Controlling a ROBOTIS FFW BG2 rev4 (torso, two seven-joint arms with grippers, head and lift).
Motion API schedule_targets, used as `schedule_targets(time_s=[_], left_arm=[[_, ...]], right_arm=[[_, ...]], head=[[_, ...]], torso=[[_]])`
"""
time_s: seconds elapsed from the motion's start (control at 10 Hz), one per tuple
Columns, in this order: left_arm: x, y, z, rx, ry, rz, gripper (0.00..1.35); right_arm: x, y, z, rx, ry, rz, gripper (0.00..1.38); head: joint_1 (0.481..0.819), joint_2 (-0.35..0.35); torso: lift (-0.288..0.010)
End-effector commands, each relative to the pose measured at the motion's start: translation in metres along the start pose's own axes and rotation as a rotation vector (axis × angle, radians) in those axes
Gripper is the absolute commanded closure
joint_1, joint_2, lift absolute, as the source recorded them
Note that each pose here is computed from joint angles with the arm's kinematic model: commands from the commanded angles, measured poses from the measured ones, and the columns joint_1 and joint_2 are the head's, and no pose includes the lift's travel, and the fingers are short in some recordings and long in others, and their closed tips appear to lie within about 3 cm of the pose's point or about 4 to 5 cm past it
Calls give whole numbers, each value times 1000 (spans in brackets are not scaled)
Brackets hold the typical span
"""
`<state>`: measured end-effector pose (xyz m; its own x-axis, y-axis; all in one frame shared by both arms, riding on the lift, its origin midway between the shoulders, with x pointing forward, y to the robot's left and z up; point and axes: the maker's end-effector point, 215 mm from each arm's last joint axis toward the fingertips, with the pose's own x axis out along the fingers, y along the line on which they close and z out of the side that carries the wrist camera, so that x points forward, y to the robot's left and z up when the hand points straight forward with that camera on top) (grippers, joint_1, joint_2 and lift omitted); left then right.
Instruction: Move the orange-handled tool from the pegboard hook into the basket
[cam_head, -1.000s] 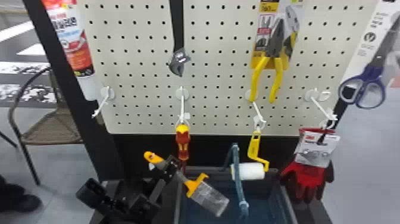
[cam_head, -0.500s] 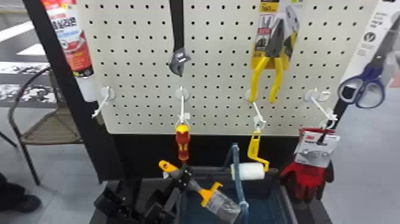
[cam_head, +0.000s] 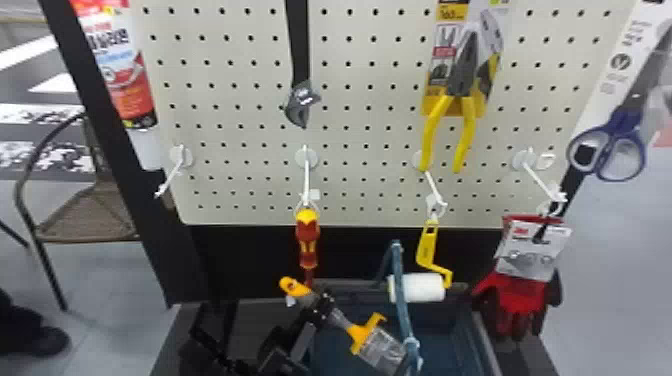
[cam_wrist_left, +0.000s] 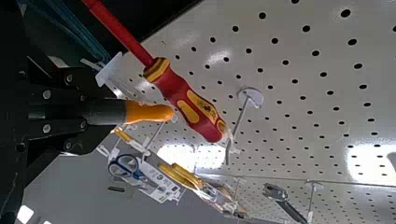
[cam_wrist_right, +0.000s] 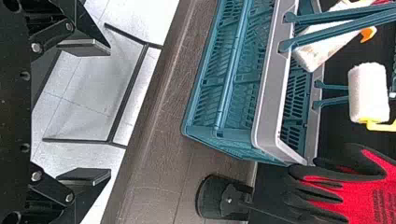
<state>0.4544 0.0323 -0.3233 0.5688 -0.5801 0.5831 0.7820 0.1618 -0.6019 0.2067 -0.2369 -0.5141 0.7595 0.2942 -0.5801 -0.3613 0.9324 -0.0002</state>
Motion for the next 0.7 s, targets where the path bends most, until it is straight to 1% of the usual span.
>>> schedule_targets(time_s=[0.0, 0.1, 0.2, 0.3, 0.4, 0.5, 0.6], left_arm=[[2, -3, -9, -28, 2, -4, 1167], [3, -4, -15, -43, 11, -6, 1165], [2, -4, -19, -60, 18, -1, 1093], [-5, 1, -27, -68, 45, 28, 653], [-9, 4, -26, -51, 67, 40, 199], [-11, 4, -24, -30, 85, 43, 70], [-10, 4, -21, -24, 88, 41, 144]], right_arm=[[0, 0, 0, 2, 1, 0, 352], [0, 0, 0, 2, 1, 0, 352], [0, 0, -2, 3, 3, 0, 352], [0, 0, -2, 3, 3, 0, 352], [0, 1, -2, 3, 3, 2, 352], [0, 1, -2, 4, 2, 2, 352], [0, 1, -2, 3, 3, 2, 352]], head=[[549, 0], [549, 0], [549, 0], [549, 0], [549, 0], [549, 0], [549, 0]], torso=[[-100], [-100], [-100], [-100], [-100], [-100], [-100]])
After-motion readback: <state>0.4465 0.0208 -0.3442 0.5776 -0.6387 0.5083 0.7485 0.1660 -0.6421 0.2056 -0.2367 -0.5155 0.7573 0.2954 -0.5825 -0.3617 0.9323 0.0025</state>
